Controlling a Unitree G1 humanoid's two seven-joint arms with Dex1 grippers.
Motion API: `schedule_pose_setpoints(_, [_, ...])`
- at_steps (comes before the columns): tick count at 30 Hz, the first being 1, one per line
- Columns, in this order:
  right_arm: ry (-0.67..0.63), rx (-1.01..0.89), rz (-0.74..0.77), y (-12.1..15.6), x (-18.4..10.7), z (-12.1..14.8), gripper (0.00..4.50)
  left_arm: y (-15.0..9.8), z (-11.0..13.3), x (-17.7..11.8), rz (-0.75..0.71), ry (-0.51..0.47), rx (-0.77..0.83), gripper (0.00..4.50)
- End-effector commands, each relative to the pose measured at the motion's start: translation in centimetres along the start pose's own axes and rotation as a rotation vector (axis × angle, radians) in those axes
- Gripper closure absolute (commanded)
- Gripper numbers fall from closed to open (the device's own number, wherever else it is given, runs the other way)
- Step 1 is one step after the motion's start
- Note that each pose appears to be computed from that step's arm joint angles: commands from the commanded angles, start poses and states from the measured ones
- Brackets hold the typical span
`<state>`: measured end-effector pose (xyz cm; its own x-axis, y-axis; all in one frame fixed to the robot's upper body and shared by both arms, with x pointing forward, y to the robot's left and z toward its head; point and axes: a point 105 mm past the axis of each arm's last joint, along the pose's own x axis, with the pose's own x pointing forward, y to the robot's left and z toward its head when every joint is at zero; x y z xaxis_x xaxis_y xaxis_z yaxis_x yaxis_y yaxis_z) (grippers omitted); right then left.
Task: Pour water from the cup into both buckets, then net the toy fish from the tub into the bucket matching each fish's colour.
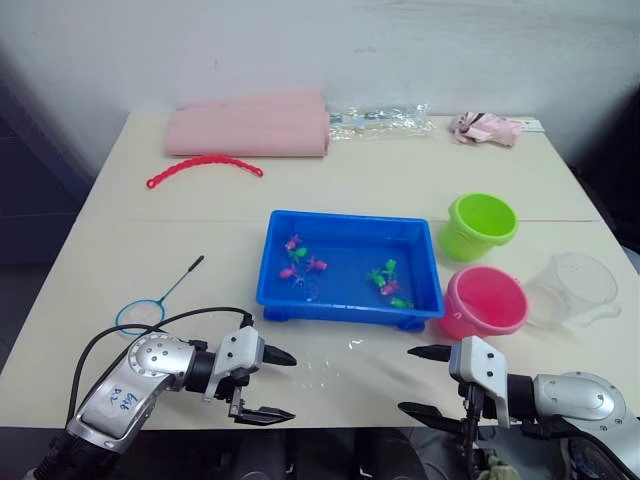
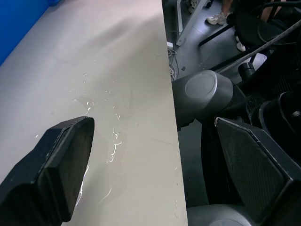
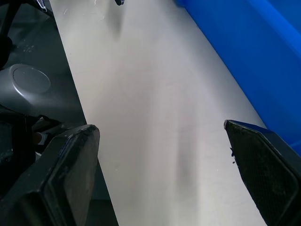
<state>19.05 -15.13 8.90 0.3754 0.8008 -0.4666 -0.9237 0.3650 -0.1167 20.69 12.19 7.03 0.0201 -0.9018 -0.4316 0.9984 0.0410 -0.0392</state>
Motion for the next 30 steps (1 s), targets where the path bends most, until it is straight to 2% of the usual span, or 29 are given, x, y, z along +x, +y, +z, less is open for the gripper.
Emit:
schedule_pose_setpoints(1, [-0.032,0.001,-0.04,-0.1,-0.2,0.5,0.0,0.1,1.3,-0.4,-0.014,-0.038,0.013,0.03])
schedule_pose_setpoints(4, [-0.051,0.03,-0.161,-0.7,-1.2,0.6,0.0,0.8,3.1,-0.4,-0.032,-0.099,-0.007,0.03])
schedule_pose_setpoints(7, [-0.073,0.078,-0.313,-1.3,-3.1,0.4,0.0,1.0,5.7,-0.5,-0.082,-0.201,-0.03,0.03])
schedule_pose_setpoints(10, [-0.09,0.156,-0.455,-2.0,-5.7,0.3,0.0,1.5,9.0,-1.2,-0.128,-0.313,-0.061,0.03])
schedule_pose_setpoints(13, [-0.057,0.265,-0.651,-2.7,-10.0,-1.0,0.0,2.4,12.2,-1.9,-0.151,-0.395,-0.066,0.03])
schedule_pose_setpoints(20, [-0.034,0.497,-1.059,-5.4,-17.7,-4.5,0.0,2.8,14.3,-2.1,-0.169,-0.378,-0.009,0.03])
schedule_pose_setpoints(25, [-0.019,0.572,-1.297,-7.5,-21.1,-6.8,0.0,3.4,16.1,-2.4,-0.155,-0.39,0.031,0.03])
schedule_pose_setpoints(30, [-0.017,0.628,-1.481,-10.0,-22.6,-9.2,0.0,3.8,17.0,-1.7,-0.139,-0.4,0.049,0.03])
